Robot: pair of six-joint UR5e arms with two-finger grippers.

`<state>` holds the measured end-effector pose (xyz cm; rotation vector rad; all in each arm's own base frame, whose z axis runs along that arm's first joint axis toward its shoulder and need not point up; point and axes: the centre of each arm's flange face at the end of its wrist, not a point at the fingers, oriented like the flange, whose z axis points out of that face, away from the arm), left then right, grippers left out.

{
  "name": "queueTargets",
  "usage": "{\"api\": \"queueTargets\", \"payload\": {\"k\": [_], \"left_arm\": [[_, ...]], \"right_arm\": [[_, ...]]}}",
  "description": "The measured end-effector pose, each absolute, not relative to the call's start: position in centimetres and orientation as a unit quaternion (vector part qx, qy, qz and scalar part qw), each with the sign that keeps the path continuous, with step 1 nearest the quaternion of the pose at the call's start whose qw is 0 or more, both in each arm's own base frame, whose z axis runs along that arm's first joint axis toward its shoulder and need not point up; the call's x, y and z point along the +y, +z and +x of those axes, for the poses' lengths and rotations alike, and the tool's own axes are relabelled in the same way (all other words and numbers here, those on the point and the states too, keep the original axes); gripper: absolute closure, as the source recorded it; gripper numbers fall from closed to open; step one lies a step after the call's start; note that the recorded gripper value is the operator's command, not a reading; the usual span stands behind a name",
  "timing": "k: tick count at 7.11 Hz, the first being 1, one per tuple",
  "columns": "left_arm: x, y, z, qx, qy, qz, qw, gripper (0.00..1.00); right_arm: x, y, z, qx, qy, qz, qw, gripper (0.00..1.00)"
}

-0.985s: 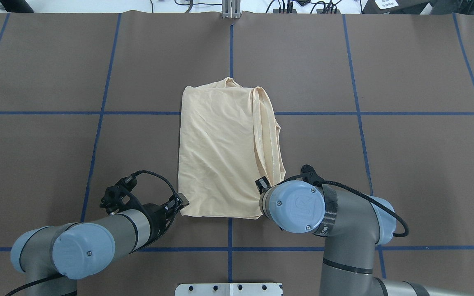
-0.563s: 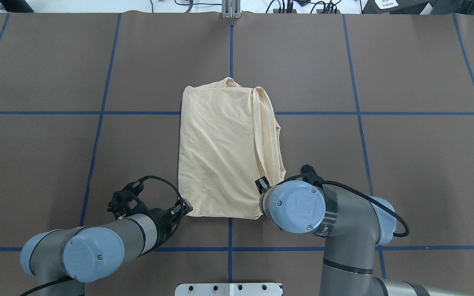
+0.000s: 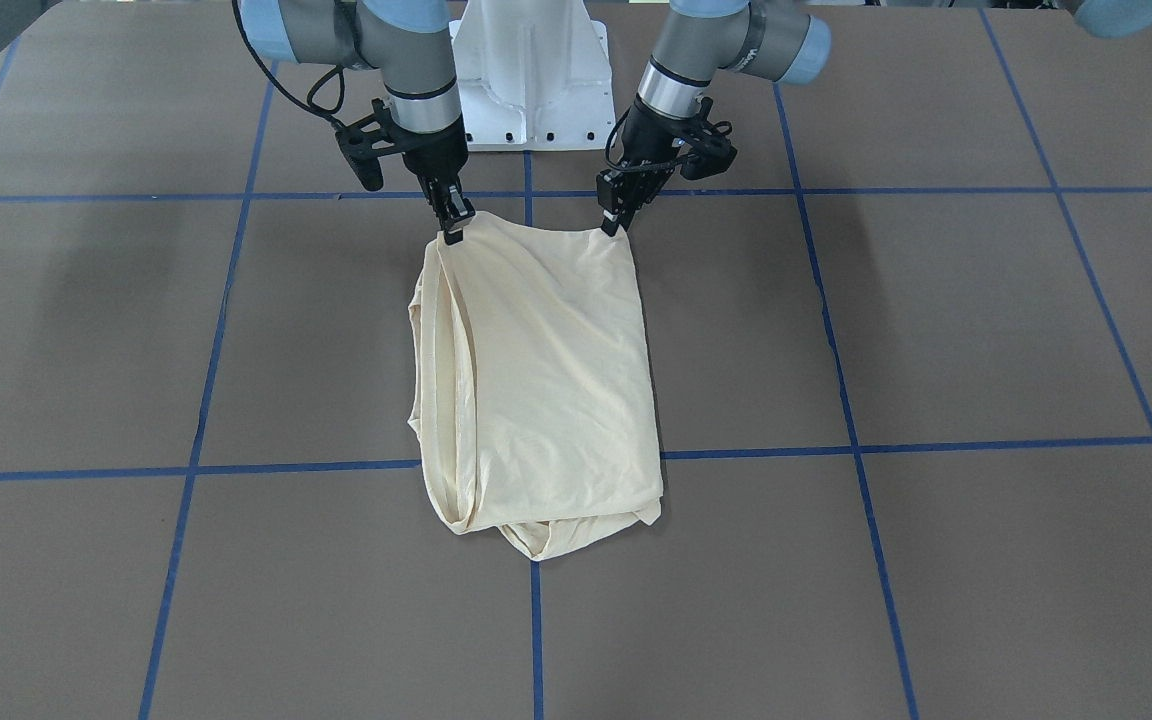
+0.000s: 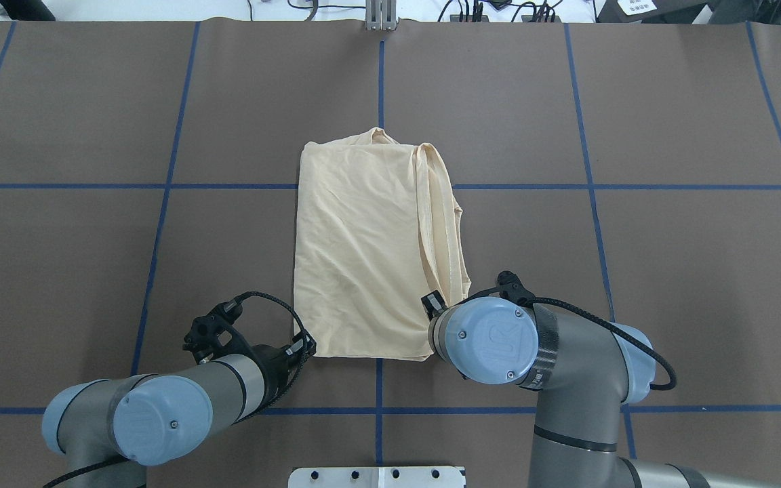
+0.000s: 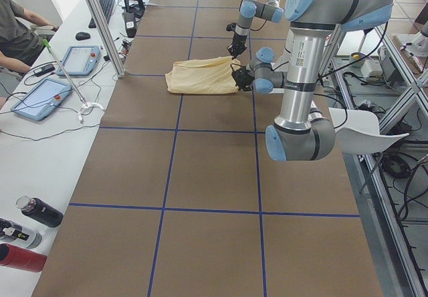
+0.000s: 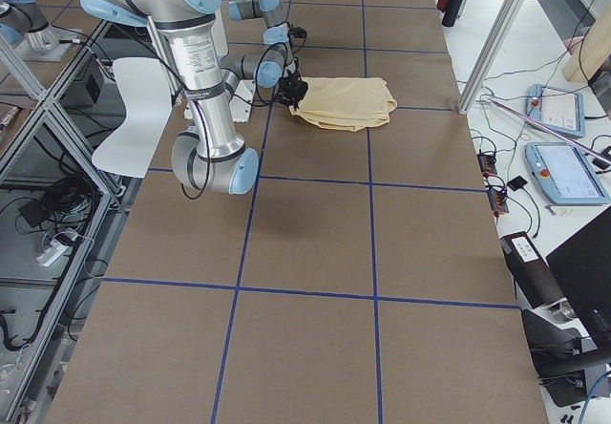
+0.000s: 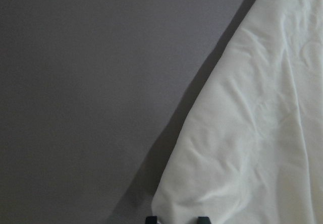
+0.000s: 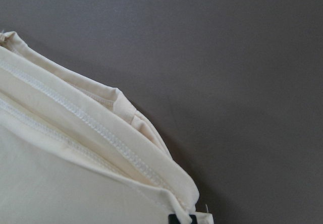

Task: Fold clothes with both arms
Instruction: 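Move the left gripper to the other near corner and grasp it, then lift the near edge with both grippers and fold it onto the far edge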

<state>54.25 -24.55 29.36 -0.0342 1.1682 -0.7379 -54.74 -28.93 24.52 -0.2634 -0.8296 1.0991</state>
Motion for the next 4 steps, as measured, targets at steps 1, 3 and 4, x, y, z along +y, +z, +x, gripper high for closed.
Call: {"api": "queueTargets", "payload": {"k": [1, 3, 4], "left_arm": [[-24.6, 29.3, 54.1, 0.539, -0.340, -0.016, 0.770, 1.00], [-24.4, 28.4, 52.9, 0.549, -0.338, -0.019, 0.764, 1.00], [-23.5, 27.5, 51.6, 0.558, -0.337, -0.029, 0.758, 1.00]], "right_arm": [[-28.9, 24.5, -54.7, -0.382, 0.506, -0.121, 0.764, 1.00], [-28.9, 24.4, -54.4, -0.384, 0.506, -0.122, 0.763, 1.00], [-28.7, 24.2, -53.6, -0.388, 0.505, -0.123, 0.761, 1.00]]}}
